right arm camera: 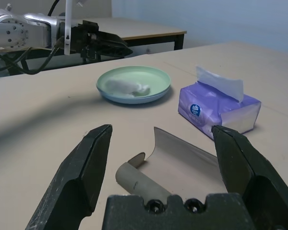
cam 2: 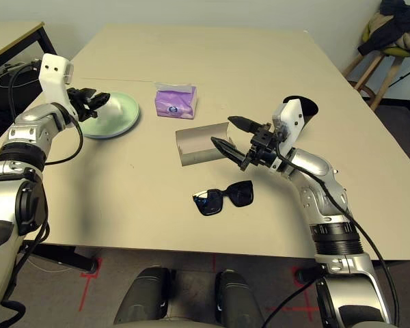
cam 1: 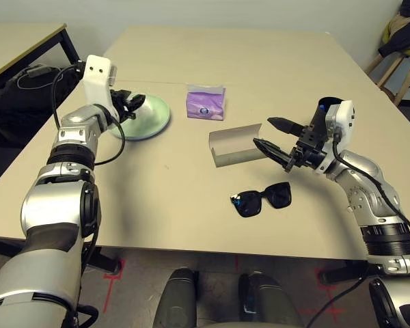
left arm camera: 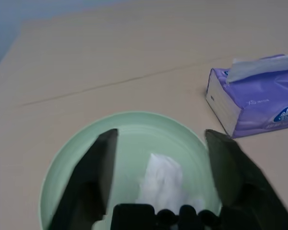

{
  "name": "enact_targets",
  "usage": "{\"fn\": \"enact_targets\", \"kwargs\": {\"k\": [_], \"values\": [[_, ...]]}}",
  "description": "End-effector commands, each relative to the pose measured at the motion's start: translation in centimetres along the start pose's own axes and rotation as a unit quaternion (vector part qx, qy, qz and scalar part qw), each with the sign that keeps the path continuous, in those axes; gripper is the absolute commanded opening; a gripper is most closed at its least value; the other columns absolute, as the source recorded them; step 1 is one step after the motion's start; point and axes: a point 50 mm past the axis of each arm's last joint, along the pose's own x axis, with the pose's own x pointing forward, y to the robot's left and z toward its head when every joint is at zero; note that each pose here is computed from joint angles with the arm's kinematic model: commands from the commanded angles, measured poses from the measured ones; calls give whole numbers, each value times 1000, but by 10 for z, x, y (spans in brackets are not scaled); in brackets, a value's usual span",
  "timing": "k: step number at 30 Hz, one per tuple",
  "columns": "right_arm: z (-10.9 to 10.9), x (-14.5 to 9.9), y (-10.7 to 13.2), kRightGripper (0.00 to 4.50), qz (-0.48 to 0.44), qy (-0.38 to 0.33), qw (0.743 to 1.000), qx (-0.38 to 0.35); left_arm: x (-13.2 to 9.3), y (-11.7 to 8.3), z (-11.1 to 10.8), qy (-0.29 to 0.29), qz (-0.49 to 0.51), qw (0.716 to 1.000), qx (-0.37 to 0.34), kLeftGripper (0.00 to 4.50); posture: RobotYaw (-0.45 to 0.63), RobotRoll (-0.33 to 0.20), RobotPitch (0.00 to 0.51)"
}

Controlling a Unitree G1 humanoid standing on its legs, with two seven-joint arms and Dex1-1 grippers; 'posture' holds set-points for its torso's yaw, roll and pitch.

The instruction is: Organize and tidy the items on the table.

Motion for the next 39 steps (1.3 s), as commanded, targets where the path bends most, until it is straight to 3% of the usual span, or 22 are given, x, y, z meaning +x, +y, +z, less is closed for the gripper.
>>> {"fn": "enact_targets", "kwargs": {"k": [1,8,17,20,26,31,39], "values": [[1,-3,0,4500,-7,-1,1000,0,-2,-1,-5,-8,-10,1000,10,4470,187,0,61],[6,3,-2,4500,-8,7,1000,-8,-17,-20,-3,-84,-191,978,17,4470,207,0,76],[13,9,-1,4500,47,140,988,-44,-52,-65,-27,-92,-371,923,54,4470,236,0,106],[12,2,3,4500,69,230,966,-96,-58,-76,-31,-95,-399,910,60,4470,235,0,116],[21,-8,7,4500,123,312,932,-137,-65,-97,-35,-105,-451,885,59,4470,231,0,140],[25,-8,8,4500,162,420,874,-183,-68,-107,-39,-102,-473,873,64,4470,232,0,149],[35,11,30,4500,259,488,802,-226,-69,-114,-40,-104,-473,872,63,4470,264,0,161]]}}
